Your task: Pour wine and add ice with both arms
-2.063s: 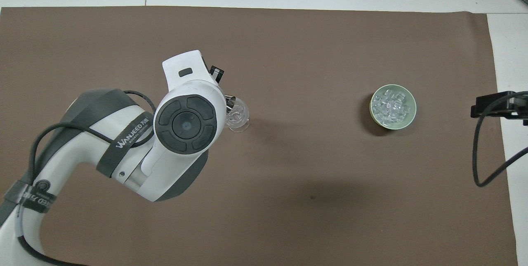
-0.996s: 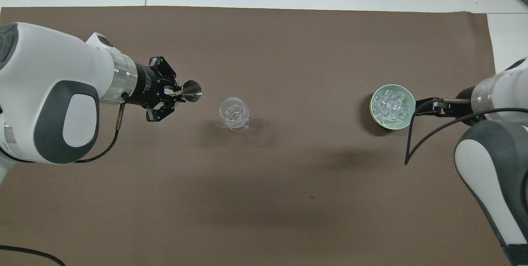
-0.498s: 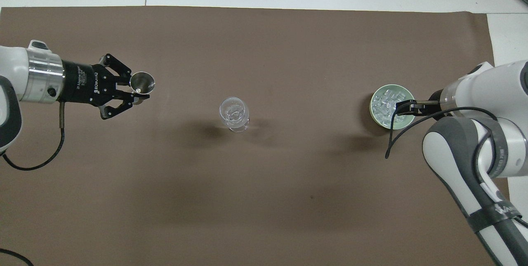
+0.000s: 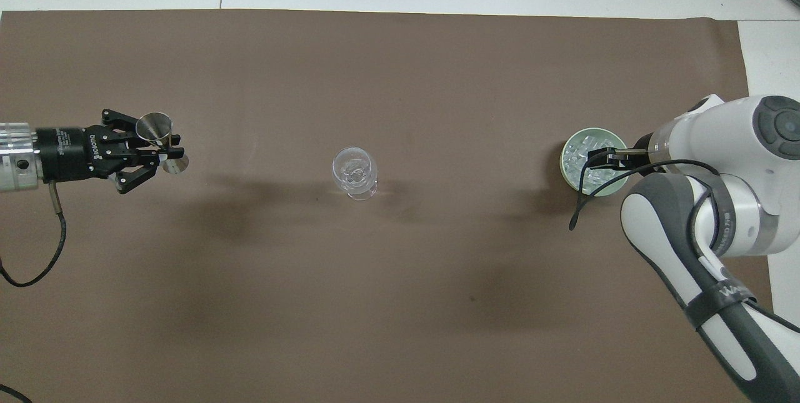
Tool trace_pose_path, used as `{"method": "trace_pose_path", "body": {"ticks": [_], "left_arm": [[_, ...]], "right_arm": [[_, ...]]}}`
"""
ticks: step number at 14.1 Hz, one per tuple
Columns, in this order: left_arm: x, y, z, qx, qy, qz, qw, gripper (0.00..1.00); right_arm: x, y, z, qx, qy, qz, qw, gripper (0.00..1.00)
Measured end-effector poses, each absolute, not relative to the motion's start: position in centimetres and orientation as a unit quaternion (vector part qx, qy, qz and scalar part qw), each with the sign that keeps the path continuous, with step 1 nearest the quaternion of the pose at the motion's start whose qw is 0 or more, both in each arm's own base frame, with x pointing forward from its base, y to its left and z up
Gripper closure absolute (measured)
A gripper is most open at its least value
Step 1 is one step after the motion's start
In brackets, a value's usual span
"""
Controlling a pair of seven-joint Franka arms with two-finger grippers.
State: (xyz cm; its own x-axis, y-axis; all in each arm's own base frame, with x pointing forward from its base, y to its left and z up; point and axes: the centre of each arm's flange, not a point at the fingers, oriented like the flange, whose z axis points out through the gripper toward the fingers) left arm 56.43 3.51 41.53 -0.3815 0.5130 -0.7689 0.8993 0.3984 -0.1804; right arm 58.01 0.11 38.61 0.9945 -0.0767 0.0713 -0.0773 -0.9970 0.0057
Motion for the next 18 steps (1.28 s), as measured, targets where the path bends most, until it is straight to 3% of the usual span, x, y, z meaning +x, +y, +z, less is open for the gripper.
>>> {"method": "trace_pose_path", "body": {"ticks": [4,8,14,18], "left_arm": [[54.7,5.4,37.9,0.391,0.809,-0.266,0.35,0.78],[52.8,6.5,35.8,0.365,0.806,-0.261,0.386,0.78],[50.9,8.2,32.8,0.353,0.8,-0.233,0.426,0.78],[50.9,8.7,30.7,0.337,0.805,-0.214,0.439,0.78]], "right_arm": [[58.4,0.1,37.1,0.999,-0.037,0.034,0.004,0.03],[58.7,1.4,36.2,0.999,-0.023,0.038,0.003,0.15],[59.2,1.5,34.8,0.999,-0.017,0.045,0.002,0.19],[59.2,1.4,34.7,0.999,-0.017,0.045,0.002,0.36]]}}
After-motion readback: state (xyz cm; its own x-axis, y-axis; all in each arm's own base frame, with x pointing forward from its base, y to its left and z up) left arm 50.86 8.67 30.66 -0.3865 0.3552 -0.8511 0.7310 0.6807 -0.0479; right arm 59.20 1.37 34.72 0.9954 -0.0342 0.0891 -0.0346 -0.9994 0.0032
